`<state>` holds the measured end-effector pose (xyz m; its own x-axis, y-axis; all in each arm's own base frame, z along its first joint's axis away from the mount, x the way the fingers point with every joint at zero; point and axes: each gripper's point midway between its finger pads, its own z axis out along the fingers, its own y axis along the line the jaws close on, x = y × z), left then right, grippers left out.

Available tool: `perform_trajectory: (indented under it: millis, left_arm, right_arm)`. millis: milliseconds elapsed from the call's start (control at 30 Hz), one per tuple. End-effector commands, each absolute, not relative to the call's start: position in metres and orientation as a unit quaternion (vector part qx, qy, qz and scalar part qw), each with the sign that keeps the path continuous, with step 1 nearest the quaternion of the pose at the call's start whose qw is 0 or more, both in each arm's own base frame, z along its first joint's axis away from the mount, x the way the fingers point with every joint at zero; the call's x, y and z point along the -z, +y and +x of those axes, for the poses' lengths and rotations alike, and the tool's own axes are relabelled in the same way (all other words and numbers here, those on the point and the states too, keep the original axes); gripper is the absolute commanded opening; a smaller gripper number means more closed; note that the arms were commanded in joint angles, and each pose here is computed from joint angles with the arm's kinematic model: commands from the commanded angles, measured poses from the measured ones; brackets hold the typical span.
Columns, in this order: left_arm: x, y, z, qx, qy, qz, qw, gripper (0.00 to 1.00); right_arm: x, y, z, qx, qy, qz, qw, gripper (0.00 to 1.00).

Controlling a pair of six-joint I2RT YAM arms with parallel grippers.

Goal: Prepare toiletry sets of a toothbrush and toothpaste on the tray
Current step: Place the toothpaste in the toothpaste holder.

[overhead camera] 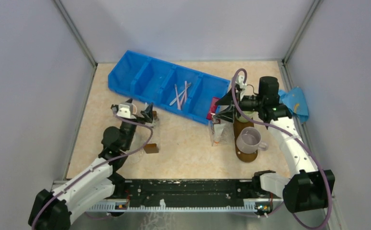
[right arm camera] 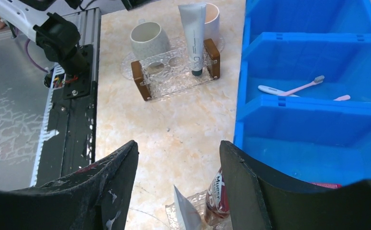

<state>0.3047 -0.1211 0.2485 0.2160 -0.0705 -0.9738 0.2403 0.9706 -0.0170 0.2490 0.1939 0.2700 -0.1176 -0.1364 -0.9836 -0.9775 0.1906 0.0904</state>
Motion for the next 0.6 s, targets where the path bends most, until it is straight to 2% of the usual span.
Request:
perform_trajectory:
  millis: [0,200,433,567]
  left_arm:
    - [-0.286,-0.132,0.293,0.171,0.601,0.054,0.779,0.99]
    - [-0.32,-0.168,0.281,0.277,0.588,0.086,0.755,0.99]
    - [-0.354,-0.236,0.288,0.41,0.563,0.151,0.701,0.99]
    - [-0.362,-0.273,0.311,0.445,0.564,0.184,0.671,0.93]
  right_arm:
    - [-0.296,0.191,0.246,-0.424,0.576,-0.481,0.507,0.63]
    - [-0.302,0.184,0.247,-0.424,0.576,-0.477,0.511,0.63]
    - [-0.311,0.16,0.262,-0.403,0.596,-0.447,0.531,0.63]
    - [-0.317,0.134,0.281,-0.38,0.623,-0.403,0.553,0.63]
